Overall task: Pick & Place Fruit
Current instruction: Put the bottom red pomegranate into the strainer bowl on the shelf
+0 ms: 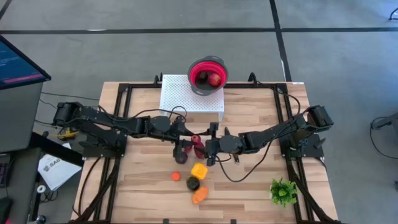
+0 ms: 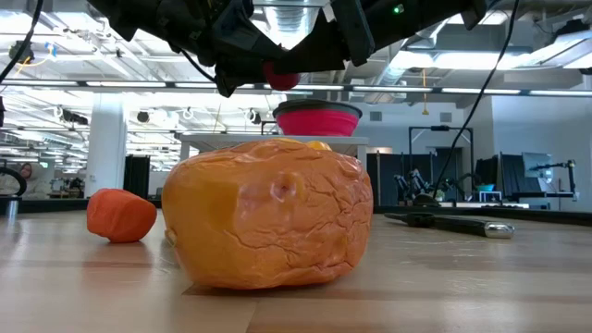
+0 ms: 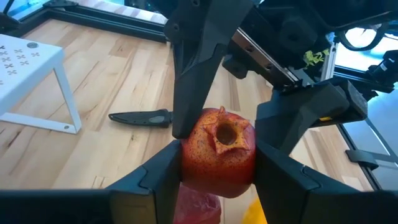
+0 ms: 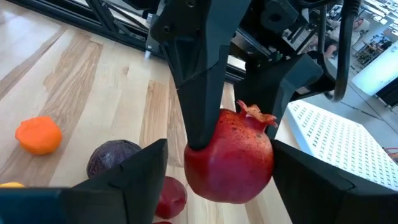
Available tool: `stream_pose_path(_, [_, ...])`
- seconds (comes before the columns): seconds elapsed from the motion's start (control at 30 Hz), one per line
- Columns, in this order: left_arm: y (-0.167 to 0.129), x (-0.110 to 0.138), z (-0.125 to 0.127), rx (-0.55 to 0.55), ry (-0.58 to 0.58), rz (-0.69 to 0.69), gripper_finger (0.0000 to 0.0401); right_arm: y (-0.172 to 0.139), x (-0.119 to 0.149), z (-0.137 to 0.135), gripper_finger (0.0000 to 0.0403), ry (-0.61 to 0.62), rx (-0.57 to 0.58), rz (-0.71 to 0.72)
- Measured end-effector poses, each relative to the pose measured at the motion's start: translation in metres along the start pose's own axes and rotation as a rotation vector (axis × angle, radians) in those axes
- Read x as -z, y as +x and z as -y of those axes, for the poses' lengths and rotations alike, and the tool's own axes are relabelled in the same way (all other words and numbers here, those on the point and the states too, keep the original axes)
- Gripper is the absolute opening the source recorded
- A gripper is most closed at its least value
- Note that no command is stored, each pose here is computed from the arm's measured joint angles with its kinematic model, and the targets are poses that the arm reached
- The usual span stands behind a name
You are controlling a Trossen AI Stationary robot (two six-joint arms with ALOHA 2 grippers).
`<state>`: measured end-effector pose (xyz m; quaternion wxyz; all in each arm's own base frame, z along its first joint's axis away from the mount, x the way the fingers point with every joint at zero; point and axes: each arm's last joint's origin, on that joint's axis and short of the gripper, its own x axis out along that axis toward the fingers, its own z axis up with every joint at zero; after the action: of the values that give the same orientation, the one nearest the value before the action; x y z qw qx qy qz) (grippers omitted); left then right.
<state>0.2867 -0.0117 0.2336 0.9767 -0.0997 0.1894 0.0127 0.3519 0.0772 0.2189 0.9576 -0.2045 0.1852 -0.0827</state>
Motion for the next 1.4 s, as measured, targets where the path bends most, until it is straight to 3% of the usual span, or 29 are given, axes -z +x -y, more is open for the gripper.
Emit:
stream_pose_path(0.4, [0.0,0.0,0.0,0.0,-0.002,0.002,0.0181,0.0,0.001,0.0,0.016,-0.005,0.001,-0.01])
stream_pose_path(0.67, [0.0,-0.005,0.001,0.0,0.032,0.054,0.0275,-0.001,0.008,-0.003,0.0181,0.067,-0.029,-0.074])
stream_pose_path(0.87, [-0.001,-0.008,0.001,0.007,0.093,0.083,0.0324,-0.005,0.016,-0.011,0.0171,0.149,-0.054,-0.164])
stream_pose_path(1.13, [0.0,-0.006,0.001,-0.005,0.106,0.06,0.0334,-0.033,0.011,-0.023,0.0177,0.146,-0.178,-0.246])
stream_pose_path(1.3, [0.0,0.008,-0.004,-0.076,0.108,0.019,0.0324,-0.056,-0.009,-0.013,0.0174,0.135,-0.348,-0.154])
stream_pose_path(1.4, [-0.001,0.024,-0.009,-0.113,0.11,-0.021,0.0319,-0.067,-0.025,0.002,0.0171,0.088,-0.359,-0.025])
